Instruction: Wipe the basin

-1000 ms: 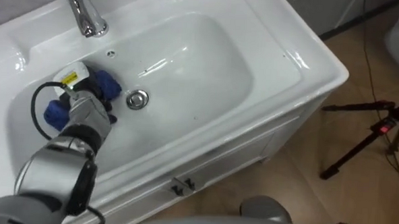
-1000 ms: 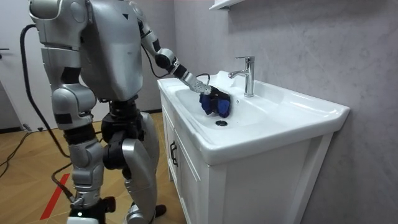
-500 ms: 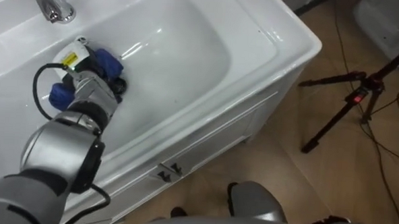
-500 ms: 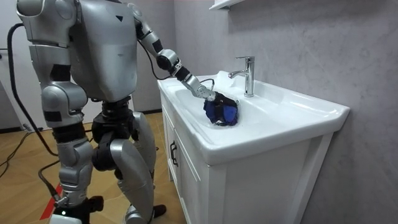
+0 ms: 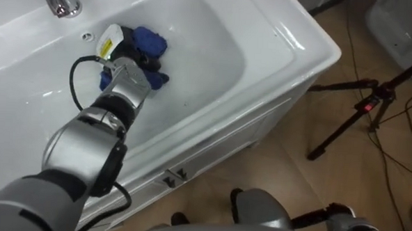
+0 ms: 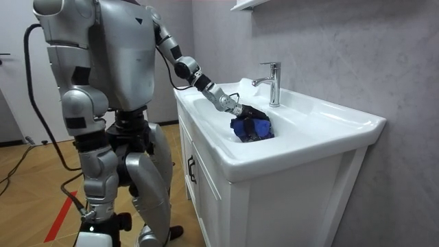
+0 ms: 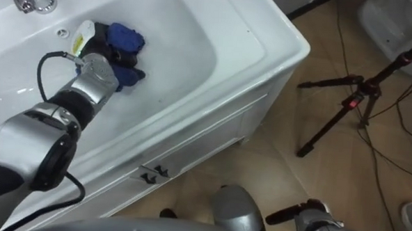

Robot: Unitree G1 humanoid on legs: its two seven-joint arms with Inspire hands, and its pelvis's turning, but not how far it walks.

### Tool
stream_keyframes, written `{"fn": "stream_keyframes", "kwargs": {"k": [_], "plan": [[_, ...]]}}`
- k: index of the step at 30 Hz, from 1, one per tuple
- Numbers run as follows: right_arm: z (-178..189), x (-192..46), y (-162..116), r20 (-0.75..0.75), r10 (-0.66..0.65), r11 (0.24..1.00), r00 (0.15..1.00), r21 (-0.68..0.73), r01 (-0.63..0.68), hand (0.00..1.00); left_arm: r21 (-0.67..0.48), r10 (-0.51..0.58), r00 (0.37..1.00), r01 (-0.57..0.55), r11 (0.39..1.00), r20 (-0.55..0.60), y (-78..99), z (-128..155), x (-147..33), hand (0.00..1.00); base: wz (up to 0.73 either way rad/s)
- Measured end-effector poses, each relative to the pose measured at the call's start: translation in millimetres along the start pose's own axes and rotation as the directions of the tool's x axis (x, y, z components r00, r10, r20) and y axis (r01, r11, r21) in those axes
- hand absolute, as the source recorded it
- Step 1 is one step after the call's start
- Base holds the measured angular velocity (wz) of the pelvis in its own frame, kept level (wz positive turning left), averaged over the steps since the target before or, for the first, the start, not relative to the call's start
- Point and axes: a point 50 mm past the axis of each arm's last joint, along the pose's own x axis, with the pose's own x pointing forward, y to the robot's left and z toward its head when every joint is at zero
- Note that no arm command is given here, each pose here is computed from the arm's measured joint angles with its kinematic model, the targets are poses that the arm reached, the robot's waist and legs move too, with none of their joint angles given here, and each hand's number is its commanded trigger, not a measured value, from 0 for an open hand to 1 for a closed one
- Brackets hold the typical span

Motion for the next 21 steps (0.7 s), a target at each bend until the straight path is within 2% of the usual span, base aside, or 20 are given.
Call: {"fn": "stream_keyframes", "kwargs": {"k": [6,21], "plan": [[3,0,1,0.024,0.004,1.000,1.000,0.006,-0.004,0.00,-0.108,-0.054,0.997,0.060,0.992,0.060,-3.0,21,-2.4,1.00,0.03],[5,-1,4,0.046,0.015,0.999,0.999,0.043,-0.017,0.00,-0.098,-0.107,0.983,0.122,0.988,0.151,-6.8,37,-6.3,1.00,0.04]]}}
